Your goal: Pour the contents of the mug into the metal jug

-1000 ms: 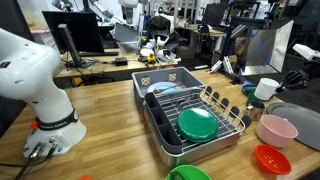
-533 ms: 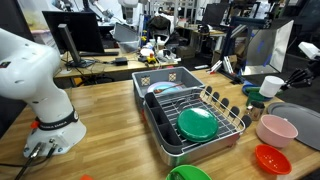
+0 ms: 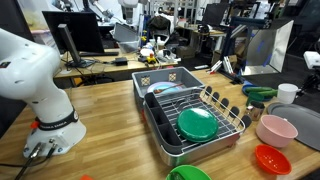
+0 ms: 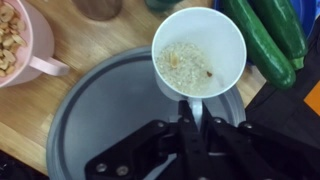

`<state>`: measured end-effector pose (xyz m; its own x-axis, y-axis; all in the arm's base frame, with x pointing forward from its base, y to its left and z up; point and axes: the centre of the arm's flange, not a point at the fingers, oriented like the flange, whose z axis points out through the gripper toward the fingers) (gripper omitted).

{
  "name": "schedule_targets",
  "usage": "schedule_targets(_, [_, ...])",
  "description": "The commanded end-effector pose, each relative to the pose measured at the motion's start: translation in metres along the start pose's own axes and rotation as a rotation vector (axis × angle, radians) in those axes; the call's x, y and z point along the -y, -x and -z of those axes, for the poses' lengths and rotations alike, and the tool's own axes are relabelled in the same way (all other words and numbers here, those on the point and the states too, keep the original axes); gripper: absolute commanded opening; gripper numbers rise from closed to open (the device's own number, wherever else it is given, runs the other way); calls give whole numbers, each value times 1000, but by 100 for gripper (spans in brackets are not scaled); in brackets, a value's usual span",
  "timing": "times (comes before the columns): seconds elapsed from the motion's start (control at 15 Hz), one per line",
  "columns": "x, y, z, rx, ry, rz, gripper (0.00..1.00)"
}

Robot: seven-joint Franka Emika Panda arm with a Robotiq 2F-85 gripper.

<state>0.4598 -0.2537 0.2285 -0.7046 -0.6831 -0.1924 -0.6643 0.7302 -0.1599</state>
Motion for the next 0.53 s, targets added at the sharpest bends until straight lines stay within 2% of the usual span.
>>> schedule_targets(0.0, [31, 14, -13, -146, -23, -16, 2])
schedule_targets(0.2, [44, 28, -16, -223, -35, 3, 2])
schedule_targets(0.27, [35, 17, -21, -185, -45, 7, 9])
schedule_targets(0.47, [40, 23, -23, -207, -54, 7, 9])
